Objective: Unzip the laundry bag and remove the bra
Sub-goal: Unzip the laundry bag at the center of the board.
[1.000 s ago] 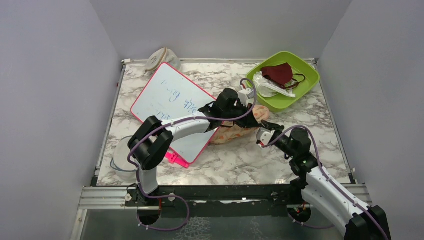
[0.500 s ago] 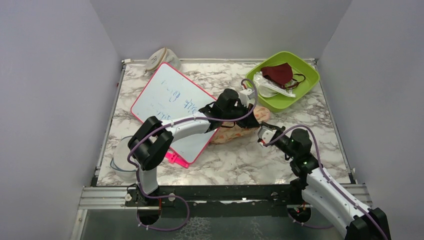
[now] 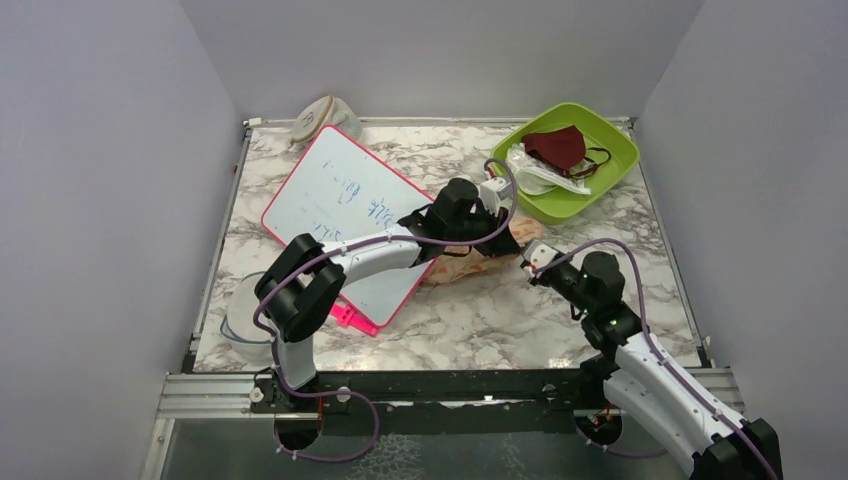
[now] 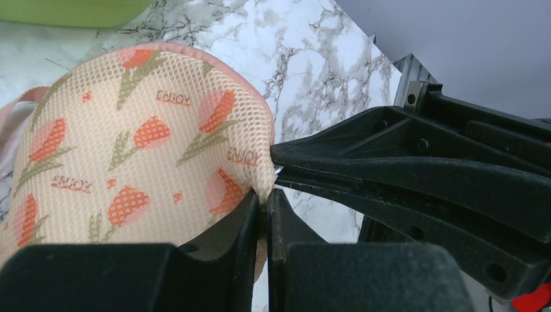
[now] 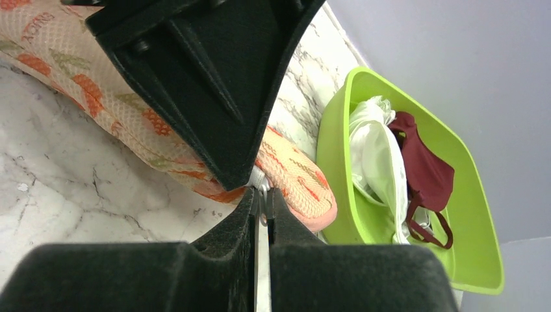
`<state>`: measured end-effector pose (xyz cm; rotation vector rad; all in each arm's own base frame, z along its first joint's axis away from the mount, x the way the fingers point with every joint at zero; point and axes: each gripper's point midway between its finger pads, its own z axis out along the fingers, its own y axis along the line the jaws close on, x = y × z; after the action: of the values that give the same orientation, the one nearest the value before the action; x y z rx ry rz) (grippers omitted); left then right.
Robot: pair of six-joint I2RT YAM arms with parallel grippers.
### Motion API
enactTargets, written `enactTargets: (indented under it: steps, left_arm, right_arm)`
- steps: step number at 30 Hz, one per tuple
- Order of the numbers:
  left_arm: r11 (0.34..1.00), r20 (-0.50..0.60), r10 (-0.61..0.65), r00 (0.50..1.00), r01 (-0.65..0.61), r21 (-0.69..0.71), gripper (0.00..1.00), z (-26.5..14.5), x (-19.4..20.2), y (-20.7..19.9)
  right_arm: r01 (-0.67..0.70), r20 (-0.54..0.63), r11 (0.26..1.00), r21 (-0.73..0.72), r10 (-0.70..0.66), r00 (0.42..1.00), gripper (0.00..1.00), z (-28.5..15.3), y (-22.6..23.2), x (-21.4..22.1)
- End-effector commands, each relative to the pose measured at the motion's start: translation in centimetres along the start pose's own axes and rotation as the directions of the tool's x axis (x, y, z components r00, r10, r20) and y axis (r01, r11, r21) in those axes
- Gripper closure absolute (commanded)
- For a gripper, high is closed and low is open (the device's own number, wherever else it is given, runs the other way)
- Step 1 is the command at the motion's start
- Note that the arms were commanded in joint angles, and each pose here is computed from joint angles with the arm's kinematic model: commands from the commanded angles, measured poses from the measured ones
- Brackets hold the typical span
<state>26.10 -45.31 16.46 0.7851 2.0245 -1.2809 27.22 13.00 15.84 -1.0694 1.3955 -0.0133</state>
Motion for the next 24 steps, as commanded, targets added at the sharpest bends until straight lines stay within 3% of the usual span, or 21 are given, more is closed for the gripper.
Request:
enactTargets:
  steps: [1, 12, 16, 20, 24]
  left_arm:
    - [0.995, 0.049, 0.097, 0.994, -0.097, 0.014, 1.0, -1.1, -1.6, -1.4]
    - [0.97, 0.078, 0.242, 0.967, -0.238, -0.05, 1.0, -1.6, -1.8, -0.5]
    - [0.966, 0.082, 0.257, 0.963, -0.255, -0.043, 1.0, -1.7, -1.8, -0.6]
    - [0.969, 0.092, 0.244, 0.965, -0.245, -0.001, 1.0, -1.6, -1.7, -1.4]
    - [0.973, 0.091, 0.224, 0.97, -0.228, 0.035, 1.0, -1.4, -1.5, -2.1]
  right_arm:
    - [-0.069, -0.106, 0.99, 0.125, 0.083, 0.991, 0.99, -0.6, -2.6, 1.1]
    - [-0.003, -0.239, 0.987, 0.163, 0.042, 0.97, 0.99, -2.3, -3.4, 3.0]
    - [-0.007, -0.143, 0.994, 0.112, 0.023, 0.989, 0.99, -2.2, -2.4, 1.4]
    - [-0.012, -0.032, 0.998, 0.059, 0.014, 0.999, 0.86, -1.8, -1.1, -0.1]
    - [-0.021, -0.019, 0.996, 0.085, 0.023, 1.0, 0.82, -1.4, -1.8, -0.4]
